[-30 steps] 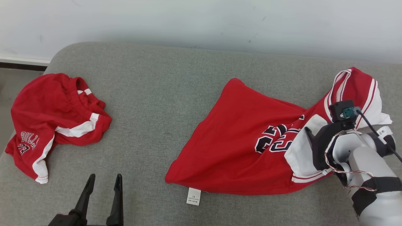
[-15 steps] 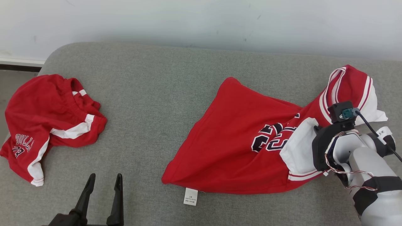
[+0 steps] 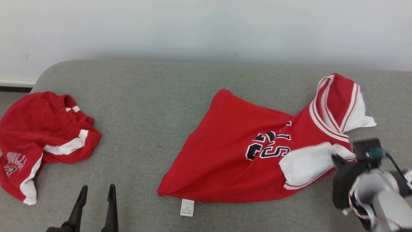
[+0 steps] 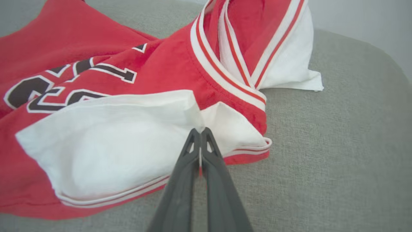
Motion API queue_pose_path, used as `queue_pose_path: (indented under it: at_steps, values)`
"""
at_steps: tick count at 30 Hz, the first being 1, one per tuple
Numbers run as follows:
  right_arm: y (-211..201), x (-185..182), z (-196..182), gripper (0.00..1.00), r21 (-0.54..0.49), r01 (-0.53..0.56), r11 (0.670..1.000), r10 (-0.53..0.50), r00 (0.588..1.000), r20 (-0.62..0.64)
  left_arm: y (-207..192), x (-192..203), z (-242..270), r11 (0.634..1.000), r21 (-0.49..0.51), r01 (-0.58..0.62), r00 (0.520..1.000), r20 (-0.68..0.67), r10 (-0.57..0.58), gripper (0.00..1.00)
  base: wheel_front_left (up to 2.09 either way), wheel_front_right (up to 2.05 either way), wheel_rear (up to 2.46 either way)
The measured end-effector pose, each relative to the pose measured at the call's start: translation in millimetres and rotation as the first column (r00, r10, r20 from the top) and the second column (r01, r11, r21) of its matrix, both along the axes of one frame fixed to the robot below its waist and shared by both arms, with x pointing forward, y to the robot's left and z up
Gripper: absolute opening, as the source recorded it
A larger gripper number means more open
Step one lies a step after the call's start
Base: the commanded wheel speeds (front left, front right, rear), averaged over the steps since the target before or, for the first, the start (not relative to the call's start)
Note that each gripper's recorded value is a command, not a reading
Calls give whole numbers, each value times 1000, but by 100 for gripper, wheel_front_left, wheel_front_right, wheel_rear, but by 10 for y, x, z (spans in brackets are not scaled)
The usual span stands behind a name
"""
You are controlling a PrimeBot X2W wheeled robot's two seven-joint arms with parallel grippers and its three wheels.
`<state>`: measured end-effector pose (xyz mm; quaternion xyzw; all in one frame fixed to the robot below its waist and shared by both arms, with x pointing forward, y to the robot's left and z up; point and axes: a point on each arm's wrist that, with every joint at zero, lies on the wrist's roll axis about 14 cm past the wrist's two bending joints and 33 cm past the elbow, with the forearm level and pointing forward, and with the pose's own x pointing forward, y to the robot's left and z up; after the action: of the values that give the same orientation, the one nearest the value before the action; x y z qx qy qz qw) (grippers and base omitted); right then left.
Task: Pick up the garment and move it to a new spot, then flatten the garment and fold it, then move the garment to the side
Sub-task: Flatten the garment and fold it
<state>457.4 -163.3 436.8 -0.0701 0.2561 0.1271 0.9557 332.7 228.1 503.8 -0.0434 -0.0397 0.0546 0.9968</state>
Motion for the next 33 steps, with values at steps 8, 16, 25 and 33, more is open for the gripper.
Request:
queue_pose_path:
  at_steps: [8, 16, 25, 33]
  values:
    - [-626, -730, -170, 100, -85, 159, 984, -165, 983, -80, -163, 61, 56, 999, -8, 48, 999, 22, -47, 100, 0, 0, 0]
    - [-719, -1059, 99, 100, 17, 302, 953, -302, 953, 21, -250, 13, 84, 998, -16, 68, 997, 34, -67, 100, 0, 0, 0]
    - [-652, -1095, 615, 100, 187, 308, 933, -352, 890, 290, -315, -65, 87, 996, -25, 83, 996, 40, -82, 100, 0, 0, 0]
    - [-409, -1135, 910, 100, 278, 203, 939, -316, 829, 462, -354, -125, 95, 995, -24, 94, 995, 45, -93, 100, 0, 0, 0]
